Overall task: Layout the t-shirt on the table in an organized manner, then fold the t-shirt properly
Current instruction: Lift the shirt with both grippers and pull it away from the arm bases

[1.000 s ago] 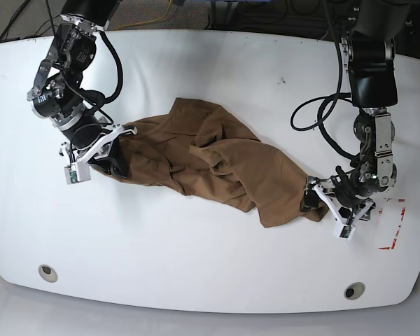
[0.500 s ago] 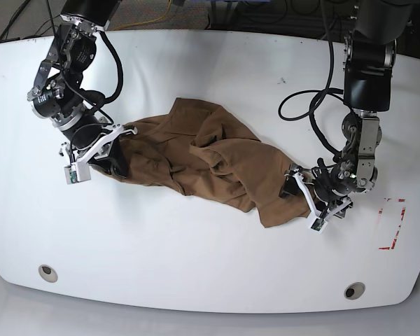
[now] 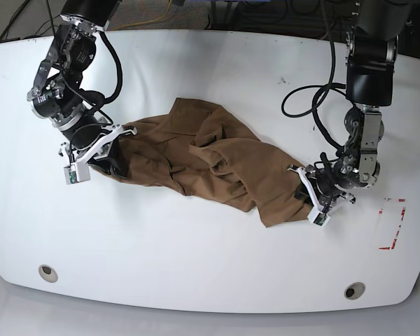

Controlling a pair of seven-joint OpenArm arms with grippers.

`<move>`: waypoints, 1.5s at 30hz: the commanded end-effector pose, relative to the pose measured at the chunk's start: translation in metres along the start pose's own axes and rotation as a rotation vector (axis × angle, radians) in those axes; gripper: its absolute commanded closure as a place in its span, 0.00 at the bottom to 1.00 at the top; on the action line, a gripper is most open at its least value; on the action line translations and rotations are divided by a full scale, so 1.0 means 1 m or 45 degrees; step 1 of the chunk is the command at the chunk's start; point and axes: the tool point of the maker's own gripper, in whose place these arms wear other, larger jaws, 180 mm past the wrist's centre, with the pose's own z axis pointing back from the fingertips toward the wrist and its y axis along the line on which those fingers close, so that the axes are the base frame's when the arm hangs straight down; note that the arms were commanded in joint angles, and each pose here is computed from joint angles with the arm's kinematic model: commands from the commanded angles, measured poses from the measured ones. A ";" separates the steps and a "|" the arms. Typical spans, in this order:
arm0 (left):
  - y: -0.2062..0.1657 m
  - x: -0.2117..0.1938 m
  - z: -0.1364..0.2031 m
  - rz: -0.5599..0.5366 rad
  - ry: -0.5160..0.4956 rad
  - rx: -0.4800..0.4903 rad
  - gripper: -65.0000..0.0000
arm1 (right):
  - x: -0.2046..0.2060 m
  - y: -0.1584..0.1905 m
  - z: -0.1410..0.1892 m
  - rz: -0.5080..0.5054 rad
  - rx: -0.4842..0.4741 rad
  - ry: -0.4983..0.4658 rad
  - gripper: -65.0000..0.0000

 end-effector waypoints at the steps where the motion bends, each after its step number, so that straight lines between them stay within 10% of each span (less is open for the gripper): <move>1: 0.012 0.021 0.007 -0.017 -0.072 0.028 0.97 | 0.016 0.001 0.002 0.023 0.008 -0.071 1.00; 24: 0.044 0.062 0.100 -0.104 -0.287 0.251 0.97 | 0.011 -0.006 -0.001 -0.002 0.000 -0.051 1.00; 45: 0.067 0.157 0.186 -0.230 -0.535 0.474 0.97 | 0.097 -0.025 0.003 0.197 -0.045 -0.233 1.00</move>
